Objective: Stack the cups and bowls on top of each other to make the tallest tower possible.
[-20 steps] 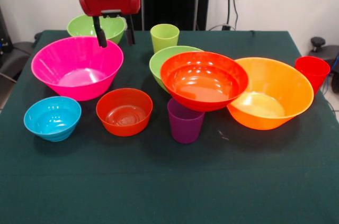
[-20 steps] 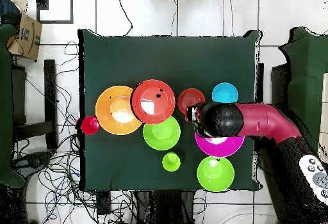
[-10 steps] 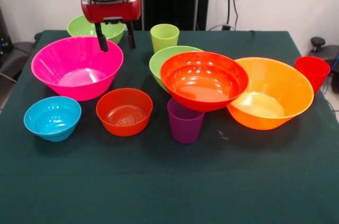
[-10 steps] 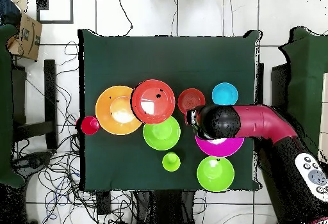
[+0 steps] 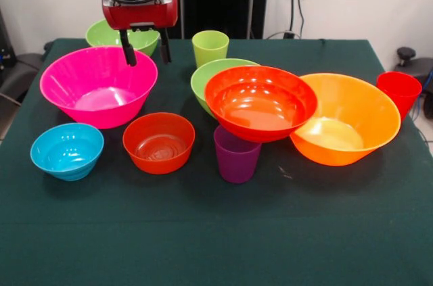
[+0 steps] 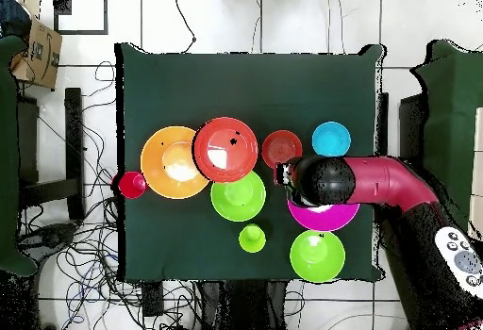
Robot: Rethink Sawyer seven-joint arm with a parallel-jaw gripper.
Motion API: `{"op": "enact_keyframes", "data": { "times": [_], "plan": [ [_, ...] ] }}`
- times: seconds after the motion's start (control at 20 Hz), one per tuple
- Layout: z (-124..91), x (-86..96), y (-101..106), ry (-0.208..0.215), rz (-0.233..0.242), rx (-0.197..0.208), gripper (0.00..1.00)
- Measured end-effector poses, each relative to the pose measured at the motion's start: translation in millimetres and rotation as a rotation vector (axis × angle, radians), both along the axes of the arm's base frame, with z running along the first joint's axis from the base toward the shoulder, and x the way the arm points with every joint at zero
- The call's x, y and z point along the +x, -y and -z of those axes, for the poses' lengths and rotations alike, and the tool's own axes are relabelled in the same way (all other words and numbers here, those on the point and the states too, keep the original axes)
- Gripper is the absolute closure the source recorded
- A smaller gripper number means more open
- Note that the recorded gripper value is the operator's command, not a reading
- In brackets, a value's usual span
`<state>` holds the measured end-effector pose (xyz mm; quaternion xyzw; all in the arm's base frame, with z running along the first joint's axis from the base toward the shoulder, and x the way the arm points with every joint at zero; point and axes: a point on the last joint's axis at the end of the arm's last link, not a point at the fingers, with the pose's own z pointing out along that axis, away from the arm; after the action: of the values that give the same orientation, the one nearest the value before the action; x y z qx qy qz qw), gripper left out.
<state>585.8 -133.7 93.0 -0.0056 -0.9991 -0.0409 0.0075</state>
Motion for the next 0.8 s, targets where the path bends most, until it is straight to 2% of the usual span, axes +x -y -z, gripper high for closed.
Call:
{"op": "enact_keyframes", "data": {
  "times": [0.8],
  "plan": [
    [6.4, -2.8, 2.8, -0.011, 0.005, -0.011, 0.00]
  ]
}}
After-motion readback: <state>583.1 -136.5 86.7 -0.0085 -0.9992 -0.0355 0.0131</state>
